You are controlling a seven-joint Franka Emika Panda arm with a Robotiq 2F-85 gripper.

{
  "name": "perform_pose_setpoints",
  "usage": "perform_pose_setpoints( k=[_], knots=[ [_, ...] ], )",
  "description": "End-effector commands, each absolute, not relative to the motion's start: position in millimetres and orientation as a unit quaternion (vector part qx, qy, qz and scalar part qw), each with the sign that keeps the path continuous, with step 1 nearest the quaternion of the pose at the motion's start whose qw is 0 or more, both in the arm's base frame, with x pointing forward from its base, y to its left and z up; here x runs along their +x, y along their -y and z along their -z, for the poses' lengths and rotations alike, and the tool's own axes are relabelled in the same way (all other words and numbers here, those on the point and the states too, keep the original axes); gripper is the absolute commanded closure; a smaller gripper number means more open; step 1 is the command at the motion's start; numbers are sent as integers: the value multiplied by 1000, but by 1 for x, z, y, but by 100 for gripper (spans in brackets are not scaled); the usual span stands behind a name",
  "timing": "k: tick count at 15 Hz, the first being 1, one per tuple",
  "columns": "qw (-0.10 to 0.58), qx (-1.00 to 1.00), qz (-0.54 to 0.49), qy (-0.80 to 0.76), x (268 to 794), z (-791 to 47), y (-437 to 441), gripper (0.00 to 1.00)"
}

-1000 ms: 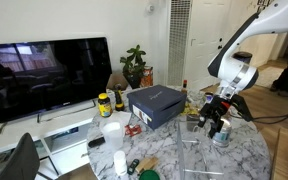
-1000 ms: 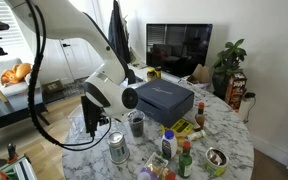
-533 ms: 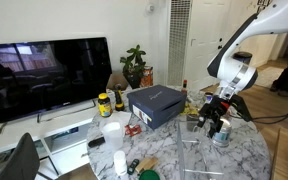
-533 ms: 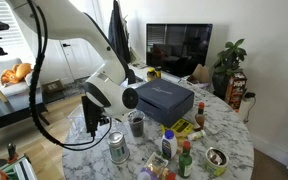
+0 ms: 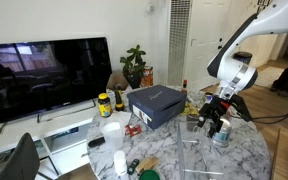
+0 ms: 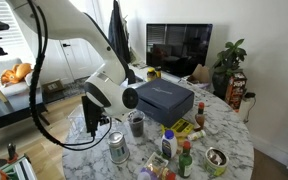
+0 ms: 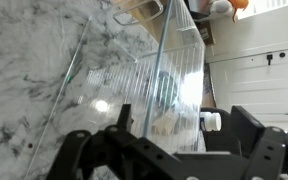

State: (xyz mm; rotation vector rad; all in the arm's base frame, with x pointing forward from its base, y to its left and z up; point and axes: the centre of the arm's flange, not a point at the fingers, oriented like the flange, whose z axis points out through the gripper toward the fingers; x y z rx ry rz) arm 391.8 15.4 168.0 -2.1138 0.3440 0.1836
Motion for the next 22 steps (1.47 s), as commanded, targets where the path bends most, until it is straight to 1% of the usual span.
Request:
perform_pose_setpoints(
  k=[1, 5, 11, 12, 13, 14, 15, 17, 22],
  knots=[
    [476, -865, -75, -141, 392, -168, -15, 0],
    [476, -865, -75, -141, 392, -168, -15, 0],
    [493, -853, -66, -160, 403, -158, -22, 1],
    [496, -850, -63, -168, 404, -158, -21, 26],
    [498, -847, -59, -176, 404, -158, -21, 26],
    [500, -845, -56, -182, 405, -158, -22, 30],
    [500, -844, -53, -188, 405, -160, -22, 40],
    [498, -843, -47, -200, 405, -164, -25, 56],
    [472, -850, -53, -229, 409, -175, -37, 92]
  ],
)
